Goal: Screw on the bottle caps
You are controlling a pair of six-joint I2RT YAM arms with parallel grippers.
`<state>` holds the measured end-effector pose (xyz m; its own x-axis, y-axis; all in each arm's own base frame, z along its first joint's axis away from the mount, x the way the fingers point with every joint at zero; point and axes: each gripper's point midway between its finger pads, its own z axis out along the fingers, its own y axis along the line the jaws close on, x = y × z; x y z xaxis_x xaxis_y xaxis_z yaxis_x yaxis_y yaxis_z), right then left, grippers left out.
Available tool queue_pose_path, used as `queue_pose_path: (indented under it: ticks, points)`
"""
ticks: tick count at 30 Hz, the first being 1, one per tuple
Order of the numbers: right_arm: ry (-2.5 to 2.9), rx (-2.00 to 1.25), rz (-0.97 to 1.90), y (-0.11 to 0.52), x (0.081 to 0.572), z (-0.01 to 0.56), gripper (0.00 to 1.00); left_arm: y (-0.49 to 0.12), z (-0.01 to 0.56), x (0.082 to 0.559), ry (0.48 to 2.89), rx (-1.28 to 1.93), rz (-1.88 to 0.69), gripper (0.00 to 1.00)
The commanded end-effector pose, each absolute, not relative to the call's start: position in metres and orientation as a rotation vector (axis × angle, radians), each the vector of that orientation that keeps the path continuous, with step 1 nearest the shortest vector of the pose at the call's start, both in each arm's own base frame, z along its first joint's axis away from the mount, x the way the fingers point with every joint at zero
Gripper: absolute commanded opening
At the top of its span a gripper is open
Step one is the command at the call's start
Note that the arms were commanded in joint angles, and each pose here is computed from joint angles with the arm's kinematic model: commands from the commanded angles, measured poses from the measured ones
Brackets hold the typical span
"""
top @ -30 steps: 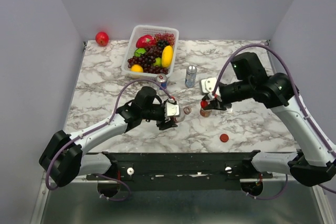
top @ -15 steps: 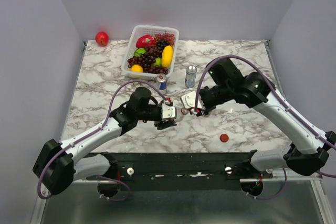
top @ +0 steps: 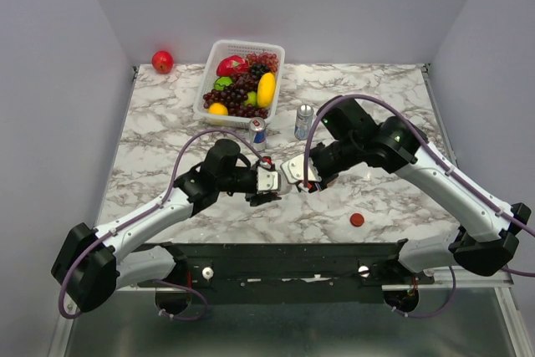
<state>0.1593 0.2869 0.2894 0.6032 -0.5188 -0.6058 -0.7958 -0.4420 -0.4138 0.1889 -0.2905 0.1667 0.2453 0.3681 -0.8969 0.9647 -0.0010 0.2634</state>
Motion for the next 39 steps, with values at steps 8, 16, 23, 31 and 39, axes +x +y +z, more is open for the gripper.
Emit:
queue_pose_path:
  ticks: [8, 16, 23, 31, 39]
  points:
    - [1.072, -2.121, 0.449, 0.288, 0.166, 0.280, 0.41, -0.294, 0.184, 0.191, 1.209, 1.511, -0.749, 0.00]
    - [1.044, -2.172, 0.465, 0.289, 0.157, 0.272, 0.41, -0.297, 0.192, 0.192, 1.223, 1.477, -0.778, 0.00]
    - [1.079, -2.183, 0.476, 0.288, 0.155, 0.265, 0.41, -0.298, 0.197, 0.193, 1.204, 1.468, -0.774, 0.00]
    - [1.134, -2.213, 0.438, 0.288, 0.164, 0.255, 0.40, -0.298, 0.205, 0.195, 1.131, 1.512, -0.719, 0.00]
    - [1.290, -2.106, 0.452, 0.300, 0.176, 0.252, 0.38, -0.301, 0.223, 0.202, 1.108, 1.426, -0.703, 0.00]
